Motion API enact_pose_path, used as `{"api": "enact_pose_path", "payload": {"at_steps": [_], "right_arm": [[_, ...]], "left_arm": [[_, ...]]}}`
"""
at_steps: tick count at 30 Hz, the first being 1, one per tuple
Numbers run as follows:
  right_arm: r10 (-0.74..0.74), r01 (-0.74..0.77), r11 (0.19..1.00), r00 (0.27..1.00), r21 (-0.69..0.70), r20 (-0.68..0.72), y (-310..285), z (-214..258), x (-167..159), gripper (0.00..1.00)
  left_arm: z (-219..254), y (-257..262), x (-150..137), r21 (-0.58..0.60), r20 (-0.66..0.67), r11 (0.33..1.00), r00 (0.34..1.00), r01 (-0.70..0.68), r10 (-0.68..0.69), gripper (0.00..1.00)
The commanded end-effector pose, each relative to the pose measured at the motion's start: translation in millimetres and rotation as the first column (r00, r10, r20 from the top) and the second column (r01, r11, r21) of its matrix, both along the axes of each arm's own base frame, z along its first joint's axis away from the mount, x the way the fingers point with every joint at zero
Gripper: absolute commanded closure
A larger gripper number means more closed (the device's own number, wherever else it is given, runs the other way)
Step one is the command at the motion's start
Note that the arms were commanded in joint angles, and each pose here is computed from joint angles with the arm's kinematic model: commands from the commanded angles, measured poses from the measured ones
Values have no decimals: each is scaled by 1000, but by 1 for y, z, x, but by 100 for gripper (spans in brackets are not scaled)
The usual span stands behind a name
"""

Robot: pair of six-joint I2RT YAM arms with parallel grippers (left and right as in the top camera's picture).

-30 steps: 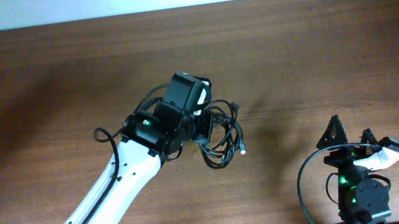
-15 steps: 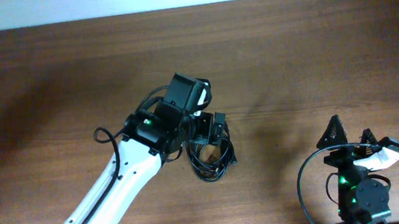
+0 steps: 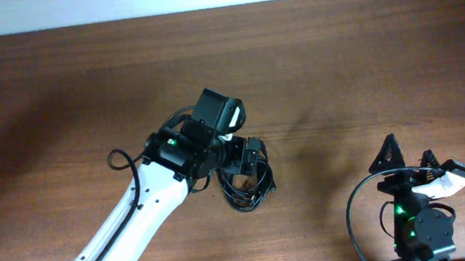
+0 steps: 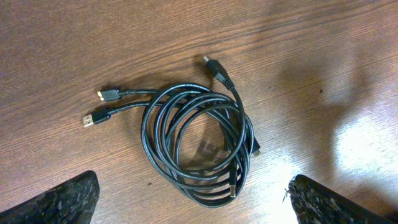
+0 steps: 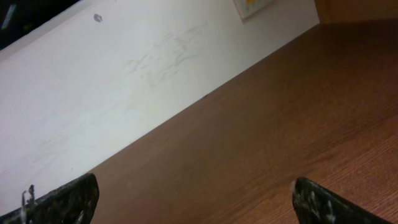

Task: Untangle cables
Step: 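Hold the lifted cable bundle up with the left gripper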

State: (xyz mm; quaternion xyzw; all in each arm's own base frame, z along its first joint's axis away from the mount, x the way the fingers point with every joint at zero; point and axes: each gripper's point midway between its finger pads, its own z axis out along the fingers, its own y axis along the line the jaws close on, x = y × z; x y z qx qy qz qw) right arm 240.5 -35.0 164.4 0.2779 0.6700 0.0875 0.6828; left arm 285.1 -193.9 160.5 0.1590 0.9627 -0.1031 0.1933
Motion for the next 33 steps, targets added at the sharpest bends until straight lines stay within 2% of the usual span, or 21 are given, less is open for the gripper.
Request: {"api": "enact_pose_path", "payload": {"at_steps": [1, 7, 9, 11, 18, 20, 21, 22, 23, 24, 25, 28, 29, 33], "right_arm": [[-2, 2, 1000, 1000, -4, -7, -1, -4, 0, 1], [-2, 2, 1000, 1000, -4, -8, -1, -4, 0, 1], [-2, 2, 1000, 1000, -4, -7, -1, -4, 0, 2], [-2, 2, 1000, 1000, -4, -7, -1, -4, 0, 1], [-3, 2, 1000, 1000, -4, -7, -1, -4, 0, 1], [-2, 2, 1000, 1000, -4, -7, -1, -4, 0, 1], [-3, 2, 1000, 1000, -4, -7, -1, -4, 0, 1], [-3, 2, 1000, 1000, -4, -7, -1, -4, 0, 1], [-3, 2, 1000, 1000, -4, -7, -1, -4, 0, 2], [-2, 2, 1000, 1000, -4, -7, -1, -4, 0, 2], [-3, 2, 1000, 1000, -4, -8, -1, -4, 0, 2], [-3, 2, 1000, 1000, -4, -7, -1, -4, 0, 2], [-2, 2, 1000, 1000, -4, -7, -1, -4, 0, 1], [-2, 2, 1000, 1000, -4, -7, -1, -4, 0, 2]], "left_arm": [[4, -9, -5, -52, -21, 998, 999, 25, -26, 1], [-12, -8, -6, -38, -73, 999, 997, -19, 17, 1], [-59, -2, -11, 31, -211, 989, 966, -147, 150, 1], [-79, 2, -11, 78, -249, 979, 947, -191, 204, 1], [-147, 10, -24, 230, -388, 959, 888, -165, 246, 1], [-158, 12, -27, 255, -411, 954, 875, -157, 254, 4], [-164, 12, -27, 262, -418, 953, 872, -154, 256, 12], [-169, 12, -27, 266, -422, 952, 869, -153, 258, 30], [-172, 12, -27, 271, -426, 951, 867, -151, 259, 38], [-174, 12, -27, 272, -427, 950, 866, -151, 260, 40], [-178, 11, -26, 272, -427, 950, 866, -151, 259, 56], [-180, 9, -23, 264, -419, 952, 871, -154, 257, 87], [-180, 9, -22, 263, -417, 953, 872, -153, 255, 100], [-178, 9, -20, 259, -415, 954, 875, -152, 251, 100]]}}
